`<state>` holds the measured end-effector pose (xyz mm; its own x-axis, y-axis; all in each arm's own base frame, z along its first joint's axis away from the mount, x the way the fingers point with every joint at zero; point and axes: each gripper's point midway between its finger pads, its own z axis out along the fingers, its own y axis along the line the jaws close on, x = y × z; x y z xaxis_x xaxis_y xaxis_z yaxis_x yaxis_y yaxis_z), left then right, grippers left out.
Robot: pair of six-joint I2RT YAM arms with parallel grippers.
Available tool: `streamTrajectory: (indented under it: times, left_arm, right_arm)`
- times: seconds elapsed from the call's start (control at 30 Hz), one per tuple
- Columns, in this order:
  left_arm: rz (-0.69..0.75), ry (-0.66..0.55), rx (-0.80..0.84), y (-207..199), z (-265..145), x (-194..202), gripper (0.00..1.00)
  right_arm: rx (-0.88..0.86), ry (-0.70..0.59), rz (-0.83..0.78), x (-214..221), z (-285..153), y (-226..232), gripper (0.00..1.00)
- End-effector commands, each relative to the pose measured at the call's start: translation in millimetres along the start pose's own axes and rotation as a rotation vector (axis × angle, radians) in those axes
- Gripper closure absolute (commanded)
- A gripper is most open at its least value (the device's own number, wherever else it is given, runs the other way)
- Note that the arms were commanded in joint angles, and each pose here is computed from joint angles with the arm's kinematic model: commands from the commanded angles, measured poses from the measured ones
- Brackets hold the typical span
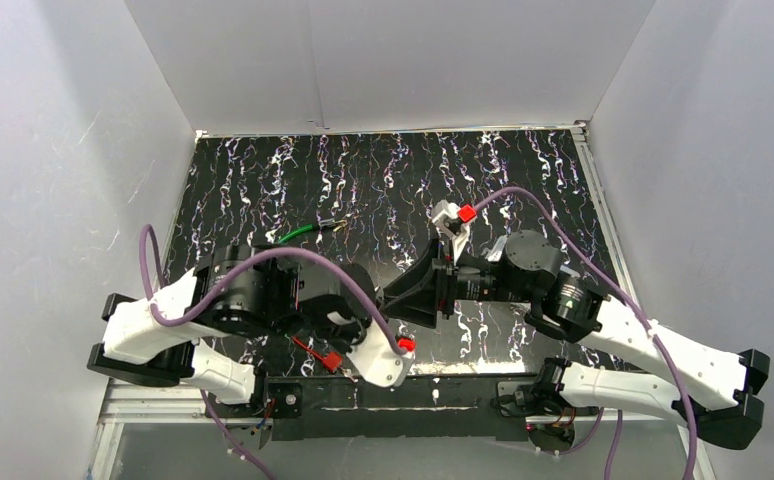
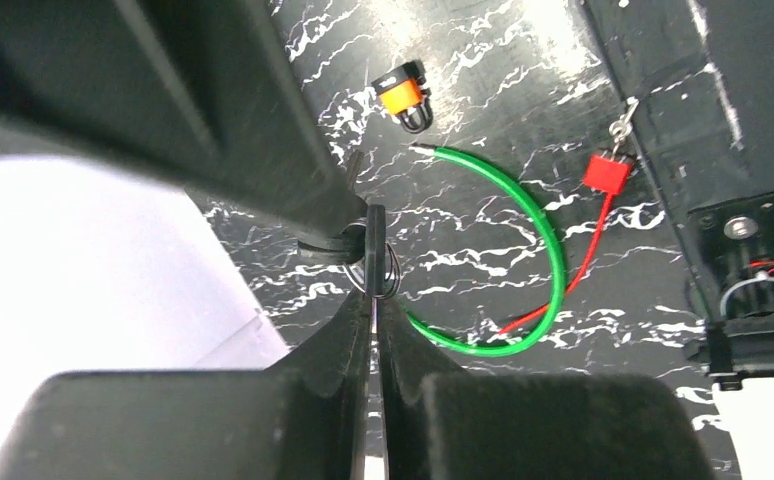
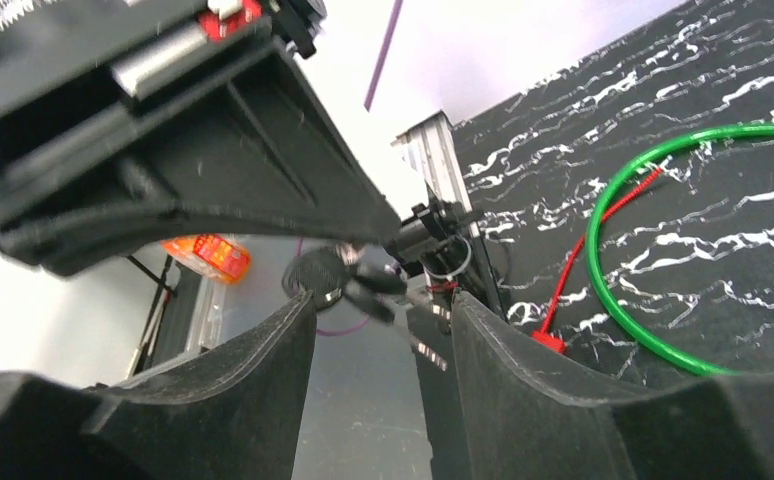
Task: Unlock with the key
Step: Pick up the key from the center of the board.
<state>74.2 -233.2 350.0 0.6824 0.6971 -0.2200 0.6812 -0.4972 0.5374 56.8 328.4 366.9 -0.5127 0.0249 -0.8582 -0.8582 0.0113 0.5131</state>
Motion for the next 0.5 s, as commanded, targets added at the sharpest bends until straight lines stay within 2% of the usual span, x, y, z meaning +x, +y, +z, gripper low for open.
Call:
streamTrajectory:
  times: [0.0,0.27,0.47]
  left_arm:
    - [-0.106,0.047,0.194,-40.1,-15.0,33.5,1.00]
    - [-0.440,-0.037,0.485,-82.3,1.6,23.0,1.00]
    - [-0.794,-0.109,0.763,-105.6,10.1,1.9,1.00]
  right_arm:
    - [0.036,-0.051,-0.099,-8.3,-20.0,3.4,0.41]
    - [0.142,-0.101,-0.301,-24.1,-55.3,-1.4,0.43]
    - [0.095,-0.085,-0.348,-0.8,-46.2,-10.0,0.45]
